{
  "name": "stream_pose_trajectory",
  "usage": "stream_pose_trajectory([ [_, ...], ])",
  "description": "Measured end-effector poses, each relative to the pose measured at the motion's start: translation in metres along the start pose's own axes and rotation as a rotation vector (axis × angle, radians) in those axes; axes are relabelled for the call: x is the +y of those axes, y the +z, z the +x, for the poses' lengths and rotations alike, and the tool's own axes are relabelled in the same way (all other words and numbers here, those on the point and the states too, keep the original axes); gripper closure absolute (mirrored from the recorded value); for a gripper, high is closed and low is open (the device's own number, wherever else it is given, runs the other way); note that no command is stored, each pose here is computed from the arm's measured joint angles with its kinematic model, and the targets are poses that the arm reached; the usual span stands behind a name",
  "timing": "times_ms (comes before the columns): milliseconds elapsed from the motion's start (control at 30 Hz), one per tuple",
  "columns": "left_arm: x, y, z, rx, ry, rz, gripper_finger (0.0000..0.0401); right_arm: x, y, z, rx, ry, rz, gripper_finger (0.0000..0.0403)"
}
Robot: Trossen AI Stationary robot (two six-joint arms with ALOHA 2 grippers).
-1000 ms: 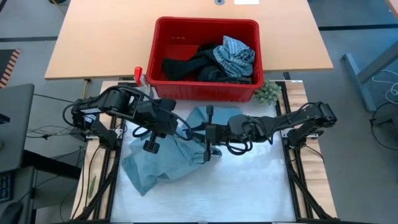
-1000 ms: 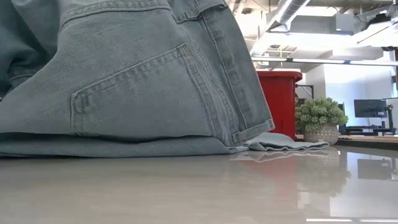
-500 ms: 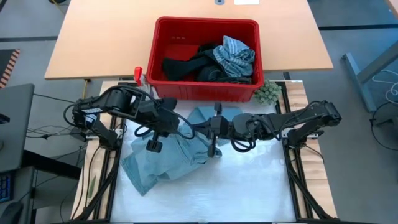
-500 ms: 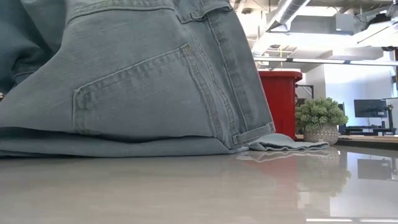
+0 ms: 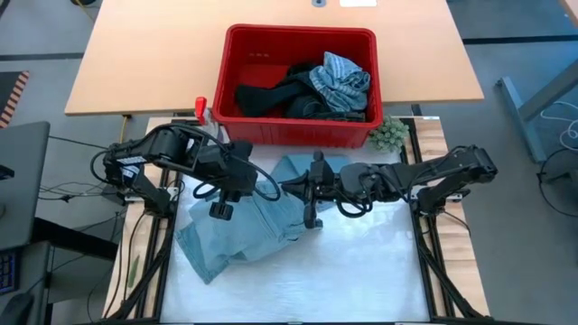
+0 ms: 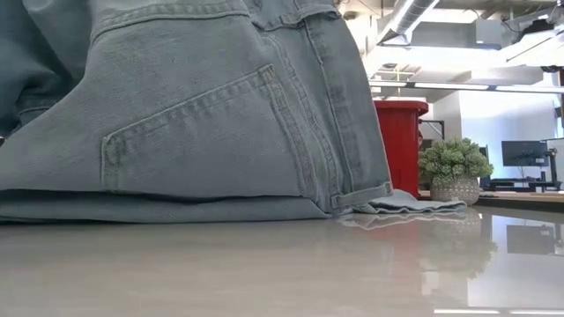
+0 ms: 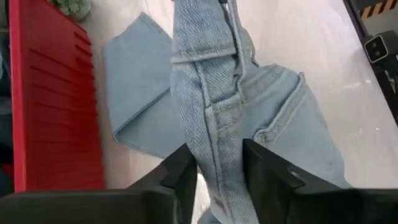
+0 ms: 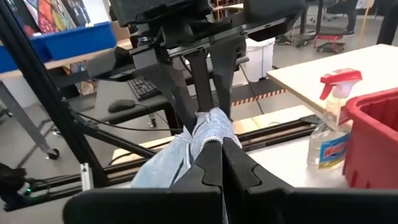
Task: Fold laundry
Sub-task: Fold the blue pants from the red laundry bin
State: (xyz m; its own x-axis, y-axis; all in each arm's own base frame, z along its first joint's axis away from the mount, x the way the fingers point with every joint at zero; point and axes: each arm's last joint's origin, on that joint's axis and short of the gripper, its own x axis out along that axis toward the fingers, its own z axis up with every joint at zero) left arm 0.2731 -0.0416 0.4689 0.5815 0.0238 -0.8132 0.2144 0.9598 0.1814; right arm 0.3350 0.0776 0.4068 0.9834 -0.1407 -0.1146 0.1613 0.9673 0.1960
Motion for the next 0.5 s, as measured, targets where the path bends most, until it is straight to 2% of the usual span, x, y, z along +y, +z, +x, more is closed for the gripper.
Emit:
stream_pose_trajectory([
  [200, 0.0, 0.006, 0.006, -0.028, 0.006, 0.009, 0.0245, 0.001, 0.0, 0.0, 0.006, 0.03, 0.018, 0.0385],
  [367, 0.0, 0.01, 0.026, -0.008, 0.003, 0.031, 0.0242, 0.001, 0.0, 0.0, 0.005, 0.035, 0.019, 0.0385],
  [500, 0.0, 0.009, 0.028, 0.002, 0.003, 0.025, 0.0241, 0.001, -0.002, 0.0, 0.025, 0.03, 0.01, 0.0385],
])
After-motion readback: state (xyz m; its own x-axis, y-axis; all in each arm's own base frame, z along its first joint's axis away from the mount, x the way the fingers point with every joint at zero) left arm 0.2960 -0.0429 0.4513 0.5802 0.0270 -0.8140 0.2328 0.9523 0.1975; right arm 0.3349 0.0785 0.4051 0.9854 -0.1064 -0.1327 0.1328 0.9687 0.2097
